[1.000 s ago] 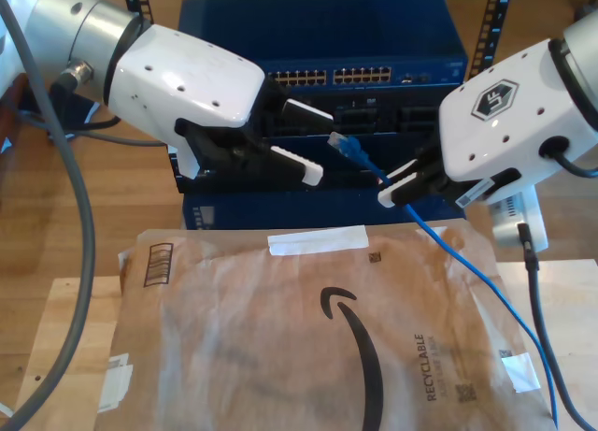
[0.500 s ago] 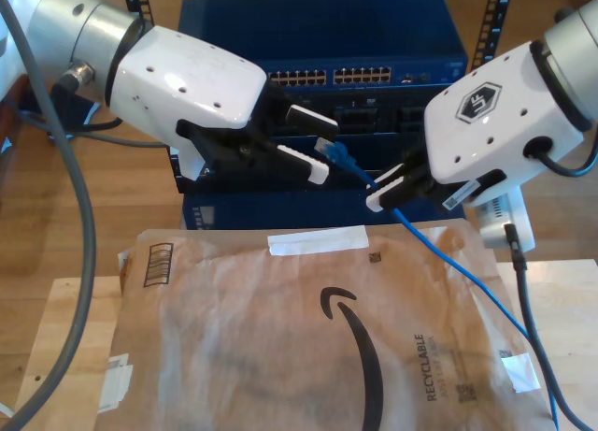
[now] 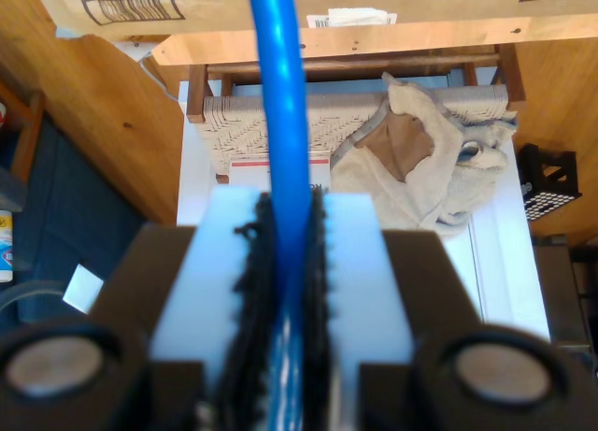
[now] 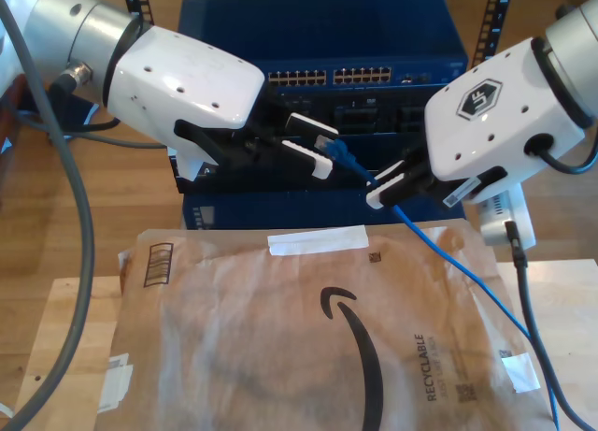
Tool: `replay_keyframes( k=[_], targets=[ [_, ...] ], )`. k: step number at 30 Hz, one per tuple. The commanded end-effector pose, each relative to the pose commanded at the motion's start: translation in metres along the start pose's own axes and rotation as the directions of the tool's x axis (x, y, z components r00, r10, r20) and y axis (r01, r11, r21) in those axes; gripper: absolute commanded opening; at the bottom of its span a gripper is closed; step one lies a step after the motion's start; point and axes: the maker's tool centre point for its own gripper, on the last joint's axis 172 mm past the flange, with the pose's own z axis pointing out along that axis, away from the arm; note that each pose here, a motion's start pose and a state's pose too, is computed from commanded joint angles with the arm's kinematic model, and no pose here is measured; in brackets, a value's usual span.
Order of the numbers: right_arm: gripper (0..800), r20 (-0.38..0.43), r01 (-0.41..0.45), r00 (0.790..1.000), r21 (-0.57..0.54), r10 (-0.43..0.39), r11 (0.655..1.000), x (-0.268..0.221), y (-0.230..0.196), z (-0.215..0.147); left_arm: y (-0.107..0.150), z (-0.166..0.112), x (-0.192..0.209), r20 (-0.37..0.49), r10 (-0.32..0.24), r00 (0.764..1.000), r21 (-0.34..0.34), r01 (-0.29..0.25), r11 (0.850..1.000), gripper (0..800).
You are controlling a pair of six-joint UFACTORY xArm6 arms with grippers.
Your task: Grab the cable and plug it in
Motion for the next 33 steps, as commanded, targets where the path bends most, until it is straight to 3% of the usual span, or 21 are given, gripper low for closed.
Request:
replay_keyframes(
  k=[14,20,30,33],
  targets=[
    [2,-0.002,0.002,1.000,-0.002,-0.002,1.000,0.000,0.001,0.001,0.000,0.003,0.007,0.005,-0.036,0.999,0.006,0.036,0.999,241],
    [2,-0.002,0.004,1.000,-0.003,-0.004,1.000,-0.001,0.001,0.001,0.005,0.003,0.010,0.003,-0.043,0.999,-0.009,0.043,0.999,114],
    [2,-0.003,0.004,1.000,-0.004,-0.004,1.000,0.000,0.001,0.001,0.009,0.004,0.013,0.008,-0.052,0.999,-0.020,0.052,0.998,115],
    [2,-0.003,0.004,1.000,-0.004,-0.004,1.000,0.000,0.001,0.001,0.008,0.003,0.013,0.011,-0.053,0.999,-0.018,0.054,0.998,174]
  ],
)
